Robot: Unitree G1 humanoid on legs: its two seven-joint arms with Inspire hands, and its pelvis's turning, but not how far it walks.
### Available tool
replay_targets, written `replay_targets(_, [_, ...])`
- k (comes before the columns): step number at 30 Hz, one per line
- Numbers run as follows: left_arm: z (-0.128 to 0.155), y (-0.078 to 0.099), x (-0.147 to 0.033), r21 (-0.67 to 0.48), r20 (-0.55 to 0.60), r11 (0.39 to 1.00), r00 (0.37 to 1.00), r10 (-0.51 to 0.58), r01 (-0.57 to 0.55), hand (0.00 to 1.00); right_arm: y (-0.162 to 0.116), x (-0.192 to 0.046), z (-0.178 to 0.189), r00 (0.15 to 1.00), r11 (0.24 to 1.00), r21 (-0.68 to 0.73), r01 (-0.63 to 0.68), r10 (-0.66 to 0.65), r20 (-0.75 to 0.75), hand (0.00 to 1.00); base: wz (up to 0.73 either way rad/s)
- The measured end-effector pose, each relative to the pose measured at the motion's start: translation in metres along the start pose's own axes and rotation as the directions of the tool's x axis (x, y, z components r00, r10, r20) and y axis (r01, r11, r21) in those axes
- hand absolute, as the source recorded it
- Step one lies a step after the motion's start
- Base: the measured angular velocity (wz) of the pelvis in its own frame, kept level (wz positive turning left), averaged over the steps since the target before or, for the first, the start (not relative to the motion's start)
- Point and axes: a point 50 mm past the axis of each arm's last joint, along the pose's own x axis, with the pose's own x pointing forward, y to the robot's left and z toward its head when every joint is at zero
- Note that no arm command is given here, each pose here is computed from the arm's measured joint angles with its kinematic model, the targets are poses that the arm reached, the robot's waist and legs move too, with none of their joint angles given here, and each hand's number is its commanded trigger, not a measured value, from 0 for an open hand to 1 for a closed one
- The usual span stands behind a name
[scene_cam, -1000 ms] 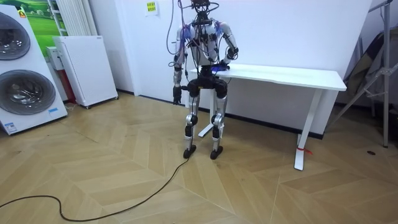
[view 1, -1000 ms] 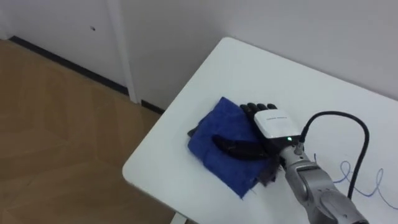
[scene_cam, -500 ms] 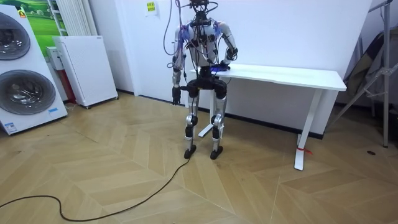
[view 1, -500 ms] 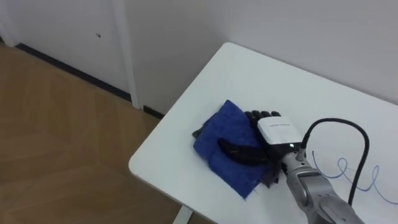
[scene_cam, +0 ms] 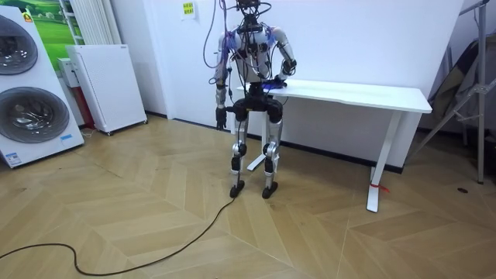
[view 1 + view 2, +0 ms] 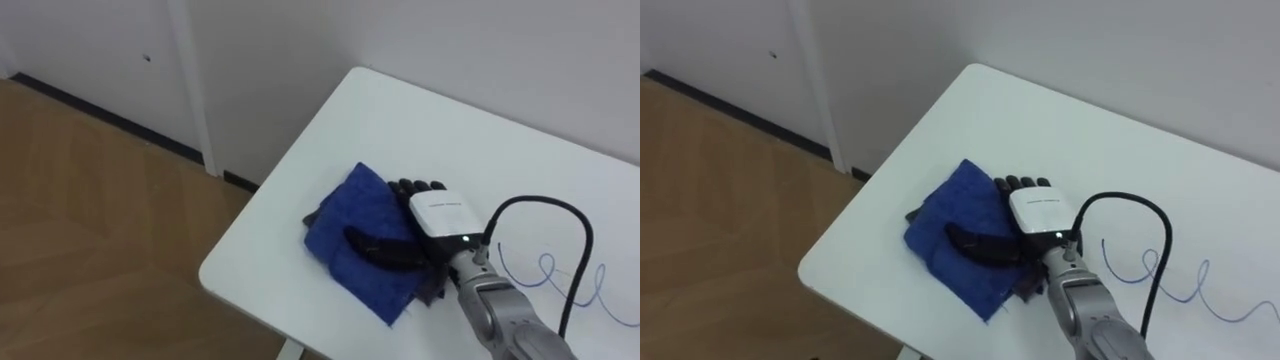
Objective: Wipe table
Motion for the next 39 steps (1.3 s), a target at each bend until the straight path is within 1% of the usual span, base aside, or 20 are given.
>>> replay_targets(6, [-0.001,-0.001,0.0,0.003,-0.003,1.0,1.0,-0.005,0.005,0.0,-0.007,-0.001,0.01,0.996,0.998,0.025,0.062,-0.064,0.069,1.0,0.01])
replay_targets(11, [0.002,0.001,0.001,0.004,0.005,1.0,1.0,0.001,-0.001,0.0,-0.005,-0.001,0.008,0.994,0.996,0.023,0.085,-0.086,0.067,1.0,0.07])
replay_targets(15, [0.002,0.001,0.001,0.005,0.003,1.0,1.0,0.001,-0.001,0.0,-0.008,-0.001,0.013,0.988,0.992,0.036,0.119,-0.122,0.1,1.0,0.0])
replay_targets(24, [0.011,0.008,0.002,0.005,0.026,1.0,0.999,0.019,-0.019,0.0,-0.008,-0.003,0.016,0.984,0.991,0.053,0.125,-0.131,0.119,1.0,0.03])
replay_targets(31, [0.009,0.008,0.002,-0.013,0.011,1.0,1.0,0.022,-0.021,0.0,-0.003,-0.004,0.011,0.99,0.987,0.115,0.108,-0.118,0.08,1.0,-0.01])
replay_targets(38, [0.006,0.005,0.002,-0.023,-0.012,1.0,1.0,0.015,-0.016,0.0,0.0,-0.003,0.011,0.993,0.984,0.144,0.102,-0.11,0.05,1.0,-0.02])
replay_targets(39, [0.008,0.004,0.002,-0.024,-0.009,1.0,1.0,0.018,-0.018,0.0,0.001,-0.003,0.01,0.994,0.981,0.17,0.098,-0.105,0.035,1.0,0.0])
